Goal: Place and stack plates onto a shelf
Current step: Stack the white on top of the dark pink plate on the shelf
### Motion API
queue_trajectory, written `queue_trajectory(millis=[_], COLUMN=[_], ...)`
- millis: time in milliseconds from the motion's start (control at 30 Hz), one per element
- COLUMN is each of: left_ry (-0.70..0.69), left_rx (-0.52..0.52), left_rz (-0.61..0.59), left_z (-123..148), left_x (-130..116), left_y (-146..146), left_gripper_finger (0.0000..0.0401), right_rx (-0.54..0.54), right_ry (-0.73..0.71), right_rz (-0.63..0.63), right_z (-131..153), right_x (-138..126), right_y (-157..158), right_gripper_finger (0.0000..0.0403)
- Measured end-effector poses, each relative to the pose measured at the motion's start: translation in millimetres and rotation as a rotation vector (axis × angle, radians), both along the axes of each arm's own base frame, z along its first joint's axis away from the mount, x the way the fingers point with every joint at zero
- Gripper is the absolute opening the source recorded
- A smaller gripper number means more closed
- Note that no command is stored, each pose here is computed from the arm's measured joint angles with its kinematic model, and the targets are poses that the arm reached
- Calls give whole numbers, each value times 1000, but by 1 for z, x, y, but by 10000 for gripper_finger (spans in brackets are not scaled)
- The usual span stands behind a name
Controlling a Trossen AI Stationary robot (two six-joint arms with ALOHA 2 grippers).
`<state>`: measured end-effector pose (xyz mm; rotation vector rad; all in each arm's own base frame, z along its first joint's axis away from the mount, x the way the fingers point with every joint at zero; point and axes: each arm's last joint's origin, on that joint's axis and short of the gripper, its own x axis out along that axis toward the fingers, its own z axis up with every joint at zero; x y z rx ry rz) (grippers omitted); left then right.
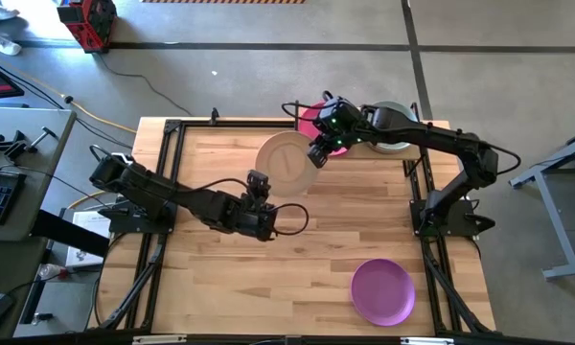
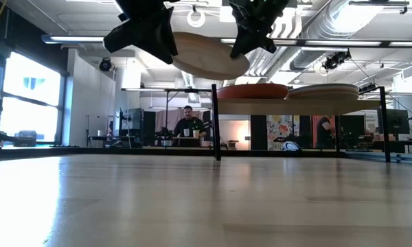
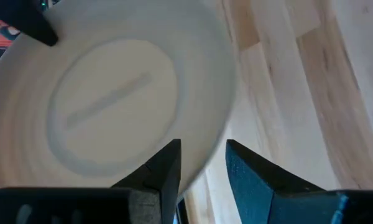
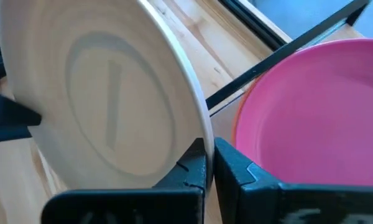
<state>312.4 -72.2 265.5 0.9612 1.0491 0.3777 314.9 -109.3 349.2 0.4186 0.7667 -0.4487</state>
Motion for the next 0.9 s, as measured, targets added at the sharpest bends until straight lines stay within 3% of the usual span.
queue_trajectory(millis=[467,900], left_ry=[-9,-52], left_rx=[-40,-79], left_rz=[26,89], left_z=[-2,-3], left_x=[-5,-8], left_y=[-5,-4], left_gripper_finger=[117,117], right_rx=[60,74], right_ry=[-15,-78], right_rz=[-48,-196], right_z=[2,46], right_x=[-17,-58], right_y=[-37,-85], right_gripper_finger=[0,0])
